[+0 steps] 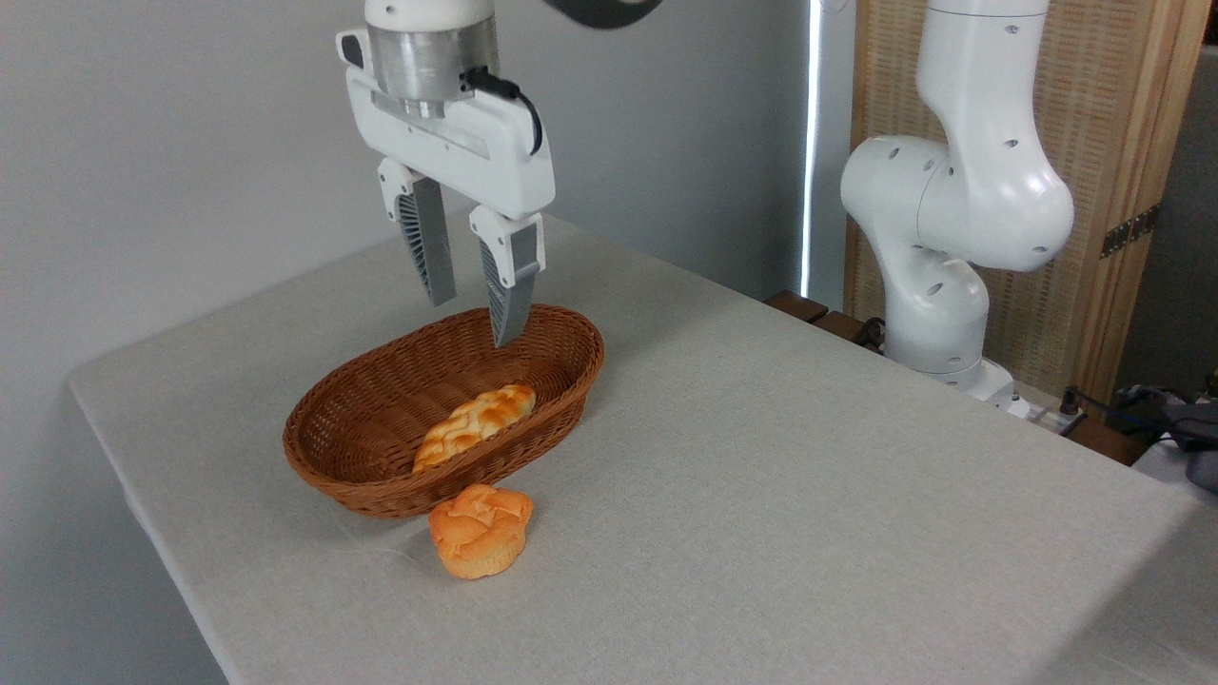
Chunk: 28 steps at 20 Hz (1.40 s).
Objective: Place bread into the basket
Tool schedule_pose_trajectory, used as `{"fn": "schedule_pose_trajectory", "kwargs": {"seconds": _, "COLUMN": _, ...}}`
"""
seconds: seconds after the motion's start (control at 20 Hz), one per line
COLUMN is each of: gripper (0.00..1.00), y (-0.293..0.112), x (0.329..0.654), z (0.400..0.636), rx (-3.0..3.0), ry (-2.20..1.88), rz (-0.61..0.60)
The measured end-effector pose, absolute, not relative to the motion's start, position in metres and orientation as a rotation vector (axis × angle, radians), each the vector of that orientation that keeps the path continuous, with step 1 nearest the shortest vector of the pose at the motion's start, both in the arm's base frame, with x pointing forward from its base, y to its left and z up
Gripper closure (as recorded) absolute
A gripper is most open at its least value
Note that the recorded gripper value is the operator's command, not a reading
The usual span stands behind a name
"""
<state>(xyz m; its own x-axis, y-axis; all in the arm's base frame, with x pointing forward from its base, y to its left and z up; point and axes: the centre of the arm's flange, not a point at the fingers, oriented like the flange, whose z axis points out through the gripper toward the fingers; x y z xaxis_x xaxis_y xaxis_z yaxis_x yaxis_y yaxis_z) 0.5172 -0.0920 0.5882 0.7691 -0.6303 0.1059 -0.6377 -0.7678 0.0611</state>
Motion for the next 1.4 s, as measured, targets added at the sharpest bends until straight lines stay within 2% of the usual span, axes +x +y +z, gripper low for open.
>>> {"fn": "schedule_pose_trajectory", "kwargs": {"seconds": 0.15, "gripper": 0.0, "y": -0.065, "x": 0.523, "z": 0.604, "rx": 2.882, "ry": -1.085, "rz": 0.126}}
{"fn": "schedule_pose_trajectory", "kwargs": {"seconds": 0.4, "gripper": 0.0, "y": -0.014, "x": 0.531, "z": 0.63, "rx": 2.913, "ry": -1.075, "rz": 0.206}}
{"fn": "schedule_pose_trajectory", "kwargs": {"seconds": 0.6, "gripper": 0.0, "y": 0.013, "x": 0.535, "z": 0.64, "rx": 2.927, "ry": -1.024, "rz": 0.243}}
{"fn": "schedule_pose_trajectory", "kwargs": {"seconds": 0.85, "gripper": 0.0, "y": 0.003, "x": 0.53, "z": 0.636, "rx": 2.888, "ry": -1.048, "rz": 0.099}}
{"fn": "schedule_pose_trajectory", "kwargs": {"seconds": 1.05, "gripper": 0.0, "y": -0.025, "x": 0.529, "z": 0.634, "rx": 2.858, "ry": -1.118, "rz": 0.063}}
{"fn": "schedule_pose_trajectory", "kwargs": {"seconds": 1.4, "gripper": 0.0, "y": -0.065, "x": 0.538, "z": 0.611, "rx": 2.854, "ry": -1.232, "rz": -0.03}}
